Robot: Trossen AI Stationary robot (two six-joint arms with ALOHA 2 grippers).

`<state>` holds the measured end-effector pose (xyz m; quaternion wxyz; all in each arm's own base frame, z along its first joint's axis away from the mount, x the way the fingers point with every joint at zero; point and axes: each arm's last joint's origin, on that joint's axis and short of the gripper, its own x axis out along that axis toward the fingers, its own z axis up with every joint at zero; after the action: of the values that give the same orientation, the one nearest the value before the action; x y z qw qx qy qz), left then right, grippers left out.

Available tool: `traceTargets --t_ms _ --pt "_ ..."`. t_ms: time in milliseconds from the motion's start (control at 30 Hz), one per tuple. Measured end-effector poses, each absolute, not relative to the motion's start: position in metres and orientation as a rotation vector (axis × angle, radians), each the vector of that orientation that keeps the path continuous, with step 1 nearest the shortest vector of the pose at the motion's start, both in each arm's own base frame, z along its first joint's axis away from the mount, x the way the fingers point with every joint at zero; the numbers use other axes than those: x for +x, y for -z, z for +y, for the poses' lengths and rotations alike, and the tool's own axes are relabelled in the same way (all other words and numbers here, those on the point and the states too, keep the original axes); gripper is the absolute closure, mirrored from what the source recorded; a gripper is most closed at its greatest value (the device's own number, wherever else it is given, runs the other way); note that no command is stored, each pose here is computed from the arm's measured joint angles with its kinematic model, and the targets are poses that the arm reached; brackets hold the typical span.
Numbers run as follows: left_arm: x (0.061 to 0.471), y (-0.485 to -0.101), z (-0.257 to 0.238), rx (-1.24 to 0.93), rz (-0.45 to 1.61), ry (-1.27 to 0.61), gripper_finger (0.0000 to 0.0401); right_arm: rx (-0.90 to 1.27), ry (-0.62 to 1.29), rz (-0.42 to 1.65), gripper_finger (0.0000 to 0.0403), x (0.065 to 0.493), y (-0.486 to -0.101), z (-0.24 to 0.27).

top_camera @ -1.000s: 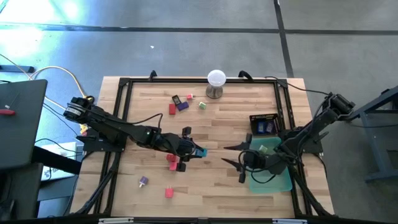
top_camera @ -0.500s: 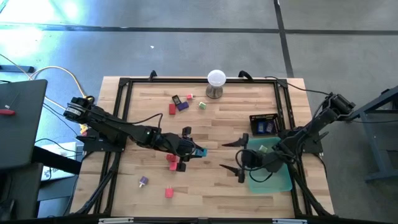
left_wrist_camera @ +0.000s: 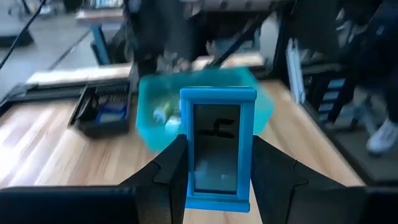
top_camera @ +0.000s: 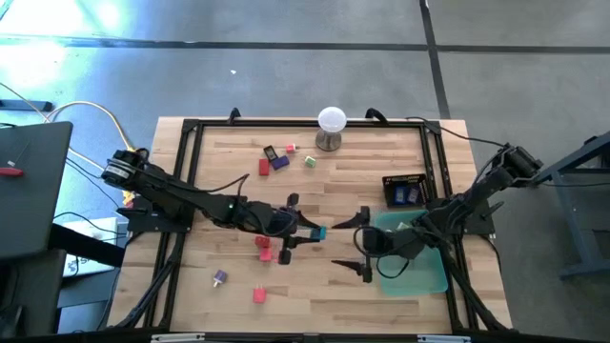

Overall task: Pick & Place Office items
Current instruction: Put the light blue charger adapter into the green bin

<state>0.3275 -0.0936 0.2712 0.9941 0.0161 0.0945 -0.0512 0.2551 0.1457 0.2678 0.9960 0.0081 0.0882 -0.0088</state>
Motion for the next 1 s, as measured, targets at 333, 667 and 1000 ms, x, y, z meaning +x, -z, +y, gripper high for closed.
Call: traceTargets --t_ms 333,667,1000 --pt "0.344 -0.256 -0.1 0.087 0.115 0.101 0.0276 0.003 0.09 0.191 0.0011 0.266 -0.26 0.135" --pt "0.346 -0.259 -0.1 0.091 0.062 0.094 0.0276 -0.014 0.064 0.216 0.0011 0.274 -0.251 0.133" --pt "0.349 -0.253 -0.103 0.108 0.067 0.091 0.0276 -0.053 0.048 0.189 0.0043 0.275 -0.254 0.134"
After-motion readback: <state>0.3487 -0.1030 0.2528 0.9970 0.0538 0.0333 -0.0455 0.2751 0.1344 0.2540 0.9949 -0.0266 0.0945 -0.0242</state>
